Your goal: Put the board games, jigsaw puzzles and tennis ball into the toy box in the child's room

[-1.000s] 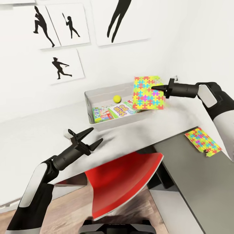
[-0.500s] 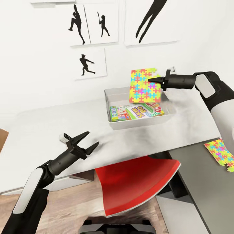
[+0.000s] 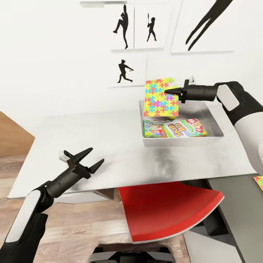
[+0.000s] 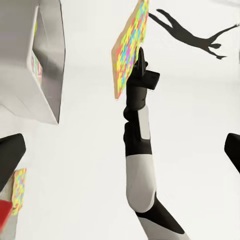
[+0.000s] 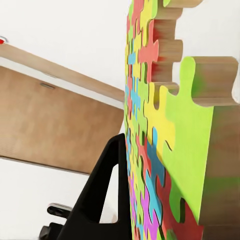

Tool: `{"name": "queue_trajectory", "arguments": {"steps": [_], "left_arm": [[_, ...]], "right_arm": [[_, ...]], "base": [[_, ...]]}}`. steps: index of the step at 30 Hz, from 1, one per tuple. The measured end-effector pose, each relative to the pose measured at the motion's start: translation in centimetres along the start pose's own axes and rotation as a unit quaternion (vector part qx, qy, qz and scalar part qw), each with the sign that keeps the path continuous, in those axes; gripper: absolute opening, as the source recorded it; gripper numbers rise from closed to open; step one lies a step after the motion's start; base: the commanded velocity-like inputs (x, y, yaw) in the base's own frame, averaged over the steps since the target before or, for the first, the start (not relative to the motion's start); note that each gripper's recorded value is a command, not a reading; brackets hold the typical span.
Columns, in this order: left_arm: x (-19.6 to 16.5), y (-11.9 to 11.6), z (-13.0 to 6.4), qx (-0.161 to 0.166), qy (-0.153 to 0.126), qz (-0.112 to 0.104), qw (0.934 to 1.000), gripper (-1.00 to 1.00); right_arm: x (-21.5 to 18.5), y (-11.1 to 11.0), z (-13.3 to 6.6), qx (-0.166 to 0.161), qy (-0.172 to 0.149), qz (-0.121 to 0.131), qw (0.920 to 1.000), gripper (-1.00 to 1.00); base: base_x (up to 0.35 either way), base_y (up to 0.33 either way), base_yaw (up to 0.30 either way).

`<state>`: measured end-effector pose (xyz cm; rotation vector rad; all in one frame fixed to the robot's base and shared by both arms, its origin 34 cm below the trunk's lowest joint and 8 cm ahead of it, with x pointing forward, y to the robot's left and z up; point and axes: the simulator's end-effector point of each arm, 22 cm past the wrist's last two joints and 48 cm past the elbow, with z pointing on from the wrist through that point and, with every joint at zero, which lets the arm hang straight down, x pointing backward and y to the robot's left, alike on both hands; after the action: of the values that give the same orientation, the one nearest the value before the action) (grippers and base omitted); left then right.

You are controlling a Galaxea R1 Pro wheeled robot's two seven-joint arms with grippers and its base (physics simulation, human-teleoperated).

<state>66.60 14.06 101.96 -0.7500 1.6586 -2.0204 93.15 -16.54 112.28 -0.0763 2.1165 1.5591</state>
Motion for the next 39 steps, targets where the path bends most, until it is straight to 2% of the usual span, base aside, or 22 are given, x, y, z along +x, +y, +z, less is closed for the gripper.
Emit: {"name": "queue_trajectory", "arguments": {"steps": [8,17,22,28,39], "left_arm": [[-1.7,0.4,-1.5,-0.021,-0.017,0.015,0.9995,1.0],[-2.6,1.3,-2.5,-0.051,-0.025,0.025,0.998,1.0],[-2.7,1.8,-2.7,-0.063,-0.027,0.027,0.9973,1.0],[-2.7,2.5,-2.8,-0.079,-0.027,0.026,0.9962,1.0],[-2.6,3.3,-2.8,-0.096,-0.026,0.024,0.9948,1.0]], "right_arm": [[0.3,-1.1,-0.8,0.008,-0.002,0.006,0.9999,-1.0],[0.8,-4.5,-4.3,0.039,-0.016,0.026,0.9988,-1.0],[1.1,-7.5,-6.4,0.062,-0.03,0.066,0.9954,-1.0],[0.5,-9.1,-8.4,0.078,-0.048,0.093,0.9915,-1.0],[-1.4,-10.0,-12.9,0.103,-0.078,0.096,0.9869,-1.0]], "base": [[0.0,0.0,0.275],[0.0,0.0,0.079],[0.0,0.0,0.018],[0.0,0.0,0.007],[0.0,0.0,0.001]]}}
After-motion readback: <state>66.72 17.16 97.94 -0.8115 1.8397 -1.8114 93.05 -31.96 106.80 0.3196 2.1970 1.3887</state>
